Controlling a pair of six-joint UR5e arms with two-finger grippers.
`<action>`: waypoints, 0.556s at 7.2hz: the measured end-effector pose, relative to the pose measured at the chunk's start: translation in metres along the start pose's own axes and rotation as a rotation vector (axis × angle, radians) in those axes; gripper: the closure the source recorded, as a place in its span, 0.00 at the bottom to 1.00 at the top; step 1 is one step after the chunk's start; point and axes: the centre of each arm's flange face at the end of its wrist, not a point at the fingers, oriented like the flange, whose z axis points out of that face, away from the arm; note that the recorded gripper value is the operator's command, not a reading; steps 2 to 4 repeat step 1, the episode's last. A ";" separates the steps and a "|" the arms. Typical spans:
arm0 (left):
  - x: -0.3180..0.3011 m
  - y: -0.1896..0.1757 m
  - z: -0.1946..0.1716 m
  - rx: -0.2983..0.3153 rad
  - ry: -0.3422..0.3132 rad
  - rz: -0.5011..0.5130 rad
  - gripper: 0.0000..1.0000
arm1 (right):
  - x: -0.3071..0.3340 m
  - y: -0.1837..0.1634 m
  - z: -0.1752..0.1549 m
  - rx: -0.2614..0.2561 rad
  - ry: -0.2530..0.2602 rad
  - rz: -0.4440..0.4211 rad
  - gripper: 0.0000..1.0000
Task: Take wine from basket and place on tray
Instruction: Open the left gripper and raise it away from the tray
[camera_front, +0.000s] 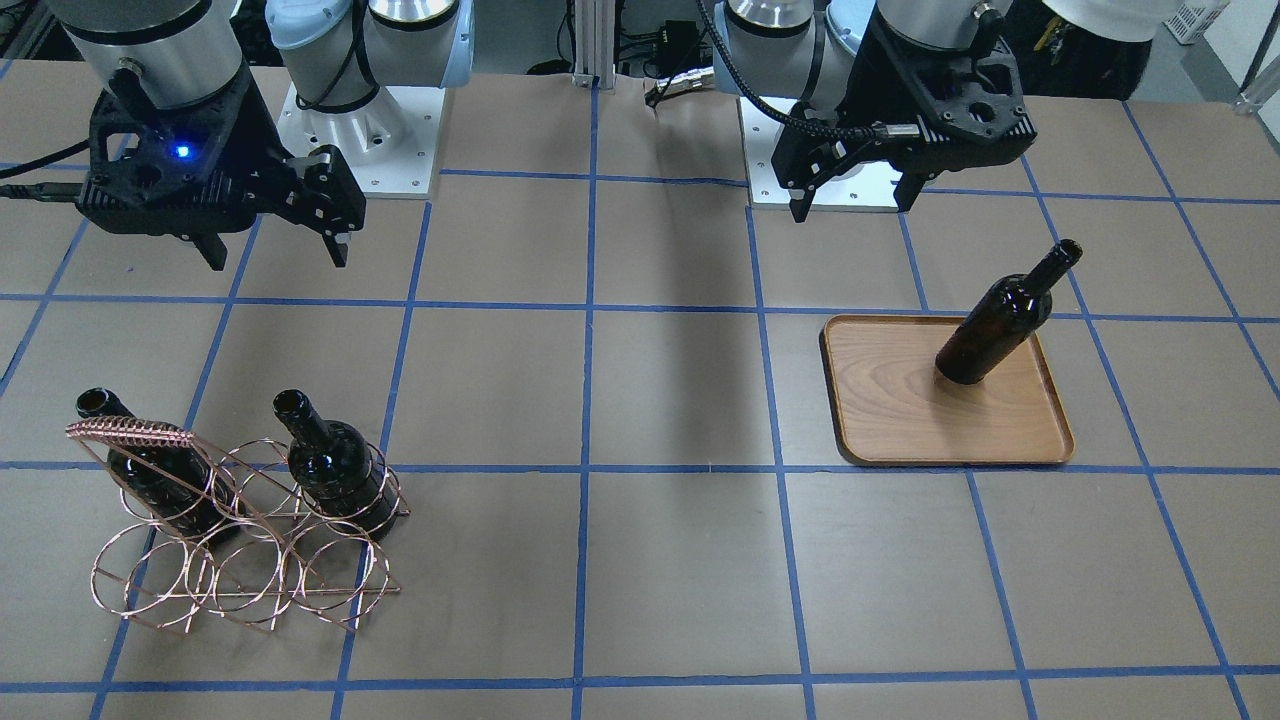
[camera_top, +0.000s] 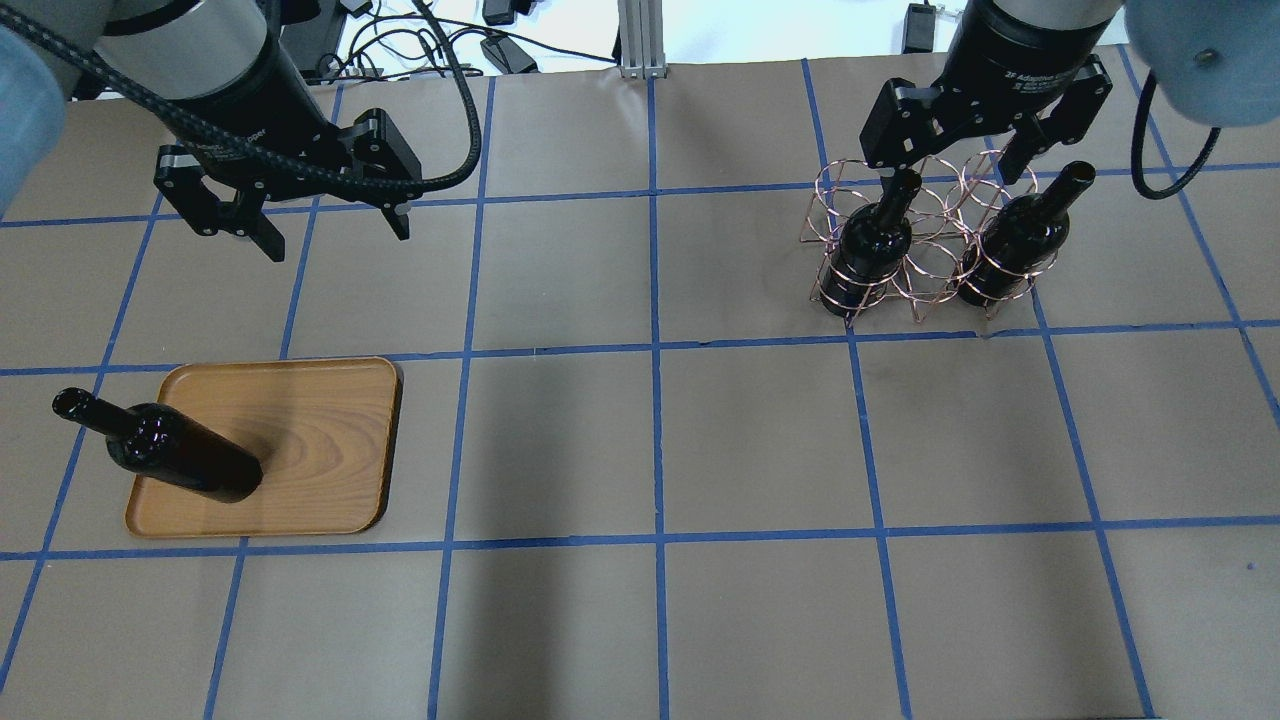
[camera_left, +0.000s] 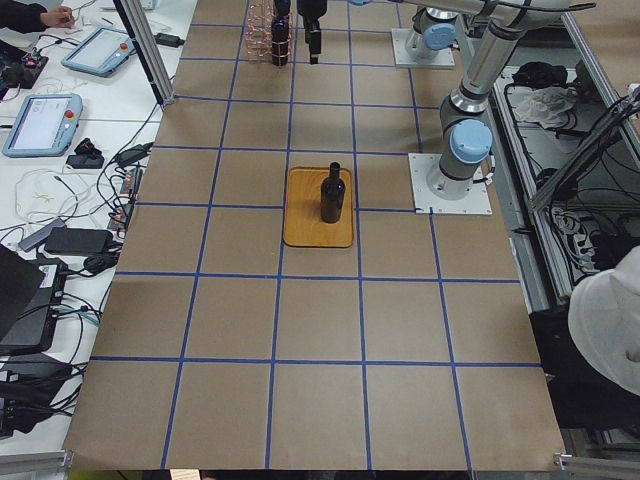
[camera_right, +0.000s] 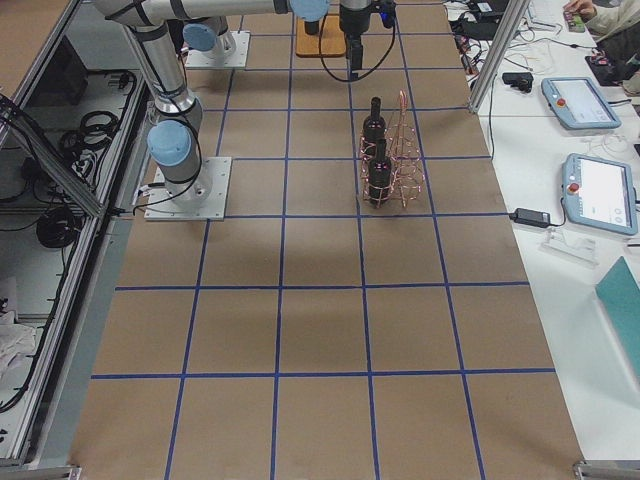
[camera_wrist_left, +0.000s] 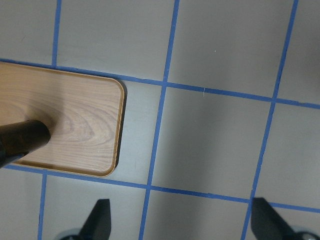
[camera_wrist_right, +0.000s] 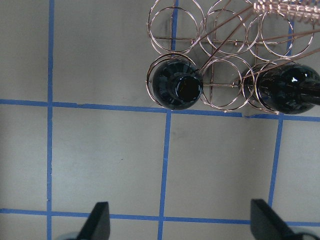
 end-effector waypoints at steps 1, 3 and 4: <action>0.001 0.000 0.000 0.000 0.001 0.001 0.00 | 0.000 0.000 0.000 0.000 0.001 0.000 0.00; 0.001 0.000 0.000 0.000 0.001 0.001 0.00 | 0.000 0.000 0.000 0.000 0.001 0.000 0.00; 0.001 0.000 0.000 0.000 0.001 0.001 0.00 | 0.000 0.000 0.000 0.000 0.001 0.000 0.00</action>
